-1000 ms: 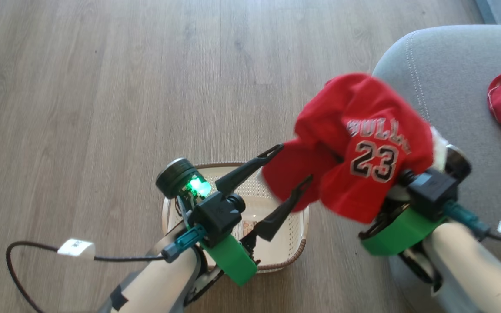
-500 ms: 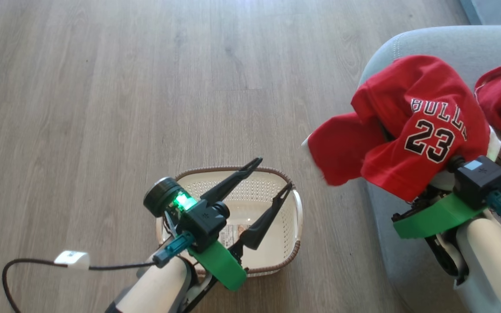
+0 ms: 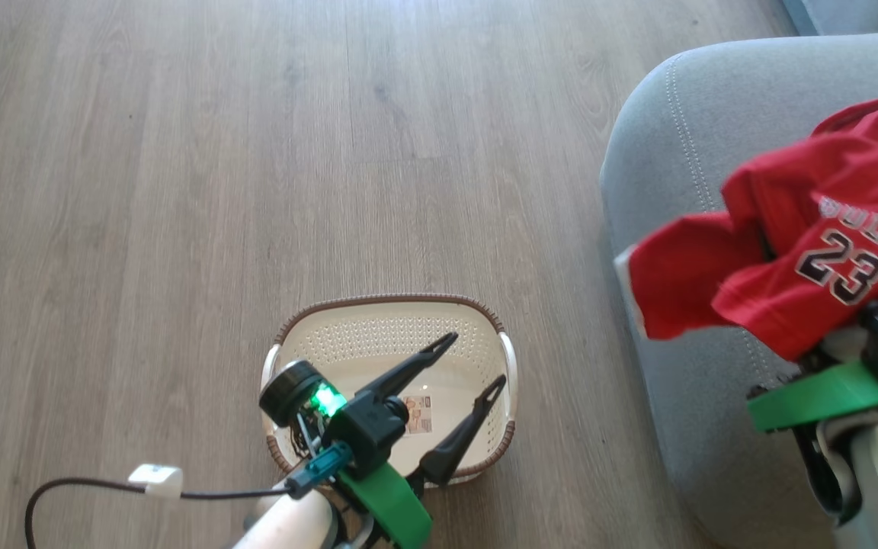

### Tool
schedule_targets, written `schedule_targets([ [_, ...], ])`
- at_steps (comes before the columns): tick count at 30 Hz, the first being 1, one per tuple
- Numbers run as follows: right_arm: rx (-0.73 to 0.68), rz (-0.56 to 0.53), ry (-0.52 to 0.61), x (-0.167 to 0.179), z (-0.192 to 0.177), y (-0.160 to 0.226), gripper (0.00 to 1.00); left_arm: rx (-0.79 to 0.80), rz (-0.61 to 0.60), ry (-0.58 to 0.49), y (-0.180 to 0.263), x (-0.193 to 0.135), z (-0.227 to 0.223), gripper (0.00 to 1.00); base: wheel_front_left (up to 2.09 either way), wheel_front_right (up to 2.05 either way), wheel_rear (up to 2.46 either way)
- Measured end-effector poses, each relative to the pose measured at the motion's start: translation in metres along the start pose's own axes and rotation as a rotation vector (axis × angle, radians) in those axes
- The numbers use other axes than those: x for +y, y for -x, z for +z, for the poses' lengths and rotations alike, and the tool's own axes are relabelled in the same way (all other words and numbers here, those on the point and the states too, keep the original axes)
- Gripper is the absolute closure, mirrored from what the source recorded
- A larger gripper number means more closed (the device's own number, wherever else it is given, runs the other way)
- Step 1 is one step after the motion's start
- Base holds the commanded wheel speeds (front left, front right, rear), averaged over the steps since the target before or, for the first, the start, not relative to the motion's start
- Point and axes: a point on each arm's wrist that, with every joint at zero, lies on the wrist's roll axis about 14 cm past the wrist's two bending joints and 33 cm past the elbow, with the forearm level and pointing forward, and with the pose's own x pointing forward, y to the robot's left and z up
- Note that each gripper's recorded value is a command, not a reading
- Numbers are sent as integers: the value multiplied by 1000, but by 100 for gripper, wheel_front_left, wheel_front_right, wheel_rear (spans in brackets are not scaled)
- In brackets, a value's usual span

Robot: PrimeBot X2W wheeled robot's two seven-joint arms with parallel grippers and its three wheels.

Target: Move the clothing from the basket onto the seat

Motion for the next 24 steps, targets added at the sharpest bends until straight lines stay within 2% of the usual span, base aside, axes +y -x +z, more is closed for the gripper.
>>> schedule_targets([
  [6, 42, -100, 5, -21, -13, 19, 100, 52, -5, 18, 10, -8, -17, 0, 0, 0, 0],
  [17, 39, -122, -12, -21, -12, 25, 100, 85, -9, 29, 15, -12, -27, 0, 0, 0, 0],
  [24, 35, -158, 4, -33, -9, 31, 100, 81, -34, 38, 9, -18, -27, 0, 0, 0, 0],
])
